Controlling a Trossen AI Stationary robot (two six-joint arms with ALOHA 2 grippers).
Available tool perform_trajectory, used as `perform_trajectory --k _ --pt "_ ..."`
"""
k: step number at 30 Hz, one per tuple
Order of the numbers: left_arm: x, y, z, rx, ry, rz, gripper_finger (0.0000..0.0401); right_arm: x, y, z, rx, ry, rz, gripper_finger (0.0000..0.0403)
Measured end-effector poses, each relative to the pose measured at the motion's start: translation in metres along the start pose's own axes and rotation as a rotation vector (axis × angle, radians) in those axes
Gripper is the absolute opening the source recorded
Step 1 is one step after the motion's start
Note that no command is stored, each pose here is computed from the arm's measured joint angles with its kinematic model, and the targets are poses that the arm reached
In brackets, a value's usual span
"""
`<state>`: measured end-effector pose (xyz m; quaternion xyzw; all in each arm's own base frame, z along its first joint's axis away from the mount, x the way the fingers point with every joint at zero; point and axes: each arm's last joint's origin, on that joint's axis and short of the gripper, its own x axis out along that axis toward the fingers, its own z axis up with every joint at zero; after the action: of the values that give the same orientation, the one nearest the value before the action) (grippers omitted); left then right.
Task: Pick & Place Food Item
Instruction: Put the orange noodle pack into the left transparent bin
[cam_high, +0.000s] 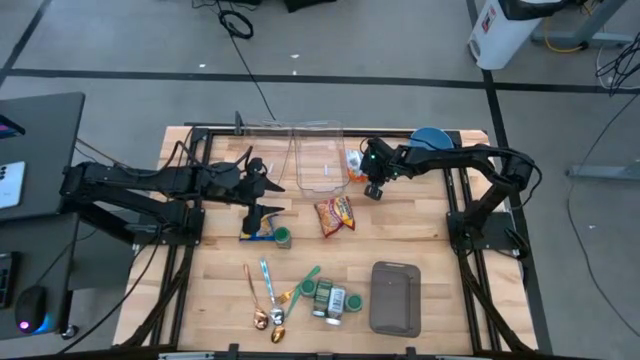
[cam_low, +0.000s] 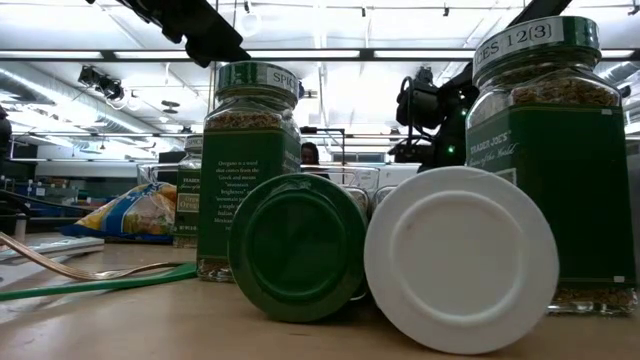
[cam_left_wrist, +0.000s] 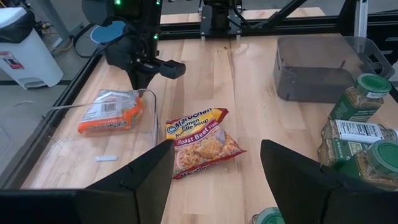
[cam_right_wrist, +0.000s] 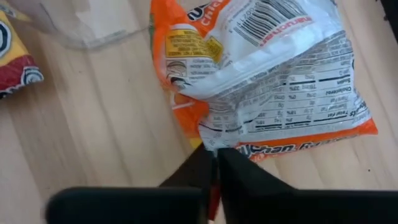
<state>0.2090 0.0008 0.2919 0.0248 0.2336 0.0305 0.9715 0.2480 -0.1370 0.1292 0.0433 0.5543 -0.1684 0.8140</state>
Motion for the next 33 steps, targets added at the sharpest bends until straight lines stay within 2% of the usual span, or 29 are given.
perform_trajectory --k 10,16,26,33 --pt "0.000 0.000 0.000 0.008 0.000 0.000 0.0248 0.000 0.001 -0.004 0.003 0.044 0.009 0.0003" --pt "0.000 0.000 0.000 0.007 0.000 0.000 0.0239 -0.009 0.000 -0.002 0.029 0.012 0.003 0.0002" --pt "0.000 0.000 0.001 0.007 -0.012 -0.010 0.0237 -0.059 -0.004 0.006 0.053 -0.175 -0.032 0.0001" --pt "0.000 0.000 0.002 0.013 -0.023 -0.009 0.0237 -0.100 -0.006 0.003 0.045 -0.291 -0.101 0.0000"
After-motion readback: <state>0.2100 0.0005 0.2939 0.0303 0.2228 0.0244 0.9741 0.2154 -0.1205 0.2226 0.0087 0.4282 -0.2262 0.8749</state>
